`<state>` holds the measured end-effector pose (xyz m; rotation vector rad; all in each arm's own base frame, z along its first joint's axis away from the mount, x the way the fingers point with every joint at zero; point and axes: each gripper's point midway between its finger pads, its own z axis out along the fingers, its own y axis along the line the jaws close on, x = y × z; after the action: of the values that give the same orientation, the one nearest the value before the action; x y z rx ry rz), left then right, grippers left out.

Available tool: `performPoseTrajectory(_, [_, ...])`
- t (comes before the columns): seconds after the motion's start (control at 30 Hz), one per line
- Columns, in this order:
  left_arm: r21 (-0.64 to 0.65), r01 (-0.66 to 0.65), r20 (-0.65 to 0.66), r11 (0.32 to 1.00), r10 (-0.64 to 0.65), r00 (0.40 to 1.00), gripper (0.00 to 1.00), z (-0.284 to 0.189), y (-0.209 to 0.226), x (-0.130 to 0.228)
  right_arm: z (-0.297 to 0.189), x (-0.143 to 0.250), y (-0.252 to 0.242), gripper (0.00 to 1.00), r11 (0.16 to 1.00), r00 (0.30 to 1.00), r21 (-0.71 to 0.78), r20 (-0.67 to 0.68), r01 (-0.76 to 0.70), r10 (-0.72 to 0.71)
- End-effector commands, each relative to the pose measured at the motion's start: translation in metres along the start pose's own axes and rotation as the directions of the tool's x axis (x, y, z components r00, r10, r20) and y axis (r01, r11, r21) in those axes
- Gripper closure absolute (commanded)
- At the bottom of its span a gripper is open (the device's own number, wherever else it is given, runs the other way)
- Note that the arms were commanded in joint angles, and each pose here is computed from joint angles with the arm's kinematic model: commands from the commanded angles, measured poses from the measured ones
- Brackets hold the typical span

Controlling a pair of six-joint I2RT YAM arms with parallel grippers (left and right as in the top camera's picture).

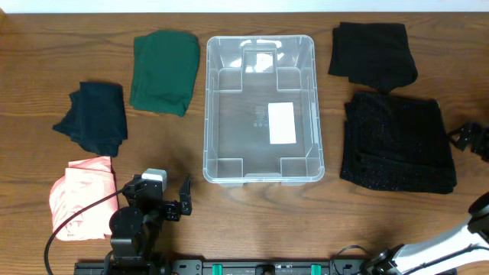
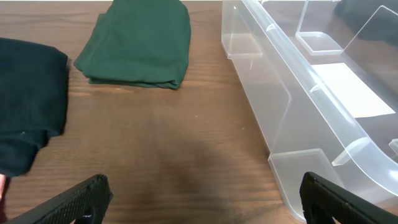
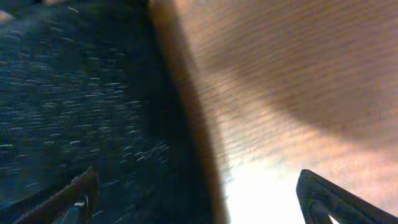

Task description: Pack container

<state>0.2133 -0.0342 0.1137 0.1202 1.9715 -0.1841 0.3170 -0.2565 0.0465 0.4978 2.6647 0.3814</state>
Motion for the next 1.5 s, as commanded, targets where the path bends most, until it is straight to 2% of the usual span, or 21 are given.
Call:
performPoseTrajectory(0.0, [-0.004, -0.004, -0.012, 1.0, 0.004, 1.0, 0.02, 0.003, 0.001, 0.007, 0.013, 0.001, -0.006, 0.01, 0.994, 0.994, -0.019, -0.004, 0.105, -0.106])
performPoseTrajectory(0.23, [-0.004, -0.004, -0.012, 1.0, 0.004, 1.0, 0.02, 0.003, 0.001, 0.007, 0.044, 0.013, -0.008, 0.01, 0.988, 0.991, -0.089, -0.035, 0.127, -0.131])
performPoseTrajectory(0.43, [-0.004, -0.004, -0.012, 1.0, 0.004, 1.0, 0.02, 0.003, 0.001, 0.007, 0.072, 0.029, 0.007, 0.01, 0.976, 0.994, -0.211, -0.077, 0.056, -0.074])
performPoseTrajectory(0.67, [-0.004, -0.004, -0.012, 1.0, 0.004, 1.0, 0.02, 0.003, 0.001, 0.007, 0.099, 0.048, 0.02, 0.01, 0.975, 0.98, -0.216, -0.197, -0.052, 0.009])
performPoseTrajectory(0.87, [-0.004, -0.004, -0.012, 1.0, 0.004, 1.0, 0.02, 0.003, 0.001, 0.007, 0.096, 0.06, 0.034, 0.01, 0.961, 0.965, -0.255, -0.258, -0.106, 0.038])
performPoseTrajectory(1.27, [-0.004, -0.004, -0.012, 1.0, 0.004, 1.0, 0.02, 0.003, 0.001, 0.007, 0.074, 0.101, 0.017, 0.01, 0.96, 0.899, -0.173, -0.417, -0.219, 0.13])
performPoseTrajectory(1.47, [-0.004, -0.004, -0.012, 1.0, 0.004, 1.0, 0.02, 0.003, 0.001, 0.007, 0.072, 0.107, 0.02, 0.01, 0.955, 0.888, -0.177, -0.438, -0.239, 0.14])
